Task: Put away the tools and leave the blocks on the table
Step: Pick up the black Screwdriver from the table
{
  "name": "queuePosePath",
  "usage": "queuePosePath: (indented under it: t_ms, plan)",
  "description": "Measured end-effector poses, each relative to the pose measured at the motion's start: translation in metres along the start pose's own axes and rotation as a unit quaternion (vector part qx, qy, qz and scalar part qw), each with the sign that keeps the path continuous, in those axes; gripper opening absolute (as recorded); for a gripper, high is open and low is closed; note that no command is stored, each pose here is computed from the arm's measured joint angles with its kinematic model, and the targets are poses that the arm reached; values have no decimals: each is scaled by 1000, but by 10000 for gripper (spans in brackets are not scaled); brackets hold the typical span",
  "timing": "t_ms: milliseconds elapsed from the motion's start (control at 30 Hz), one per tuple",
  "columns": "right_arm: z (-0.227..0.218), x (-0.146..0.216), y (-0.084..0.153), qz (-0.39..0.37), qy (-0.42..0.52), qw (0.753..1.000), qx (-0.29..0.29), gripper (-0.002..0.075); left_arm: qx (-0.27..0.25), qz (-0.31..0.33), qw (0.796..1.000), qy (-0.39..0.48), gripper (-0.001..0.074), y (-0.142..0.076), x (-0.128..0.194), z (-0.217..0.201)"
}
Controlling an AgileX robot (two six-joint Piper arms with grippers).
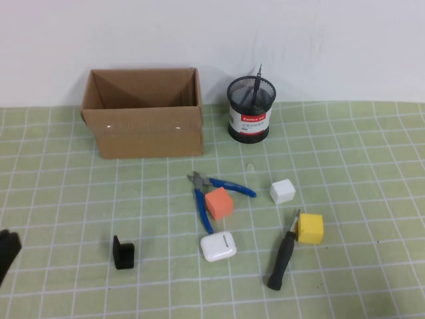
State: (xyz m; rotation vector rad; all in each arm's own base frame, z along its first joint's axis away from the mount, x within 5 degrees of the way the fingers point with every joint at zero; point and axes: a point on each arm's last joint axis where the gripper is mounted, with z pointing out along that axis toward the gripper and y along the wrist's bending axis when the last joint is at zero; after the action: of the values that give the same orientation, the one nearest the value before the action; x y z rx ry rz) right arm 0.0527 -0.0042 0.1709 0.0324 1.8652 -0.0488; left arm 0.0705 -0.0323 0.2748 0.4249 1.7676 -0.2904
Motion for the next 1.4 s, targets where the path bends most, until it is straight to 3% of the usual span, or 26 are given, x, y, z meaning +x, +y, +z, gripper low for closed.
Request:
queuePosePath:
  t_ms: [367,600,833,1400]
  plan:
    - [0,0,0,0,0,1000,0,-11,-124,-54,988,-76,-1,12,70,-2]
    - [0,0,0,0,0,1000,0,-11,-127,-70,987,-74,-2,11,88,-3]
    - [0,0,0,0,0,1000,0,-11,-130,-85,988,13,-3,10,104,-2]
    - [0,0,0,0,0,1000,0,-11,-130,-85,988,21,-3,10,105,-2]
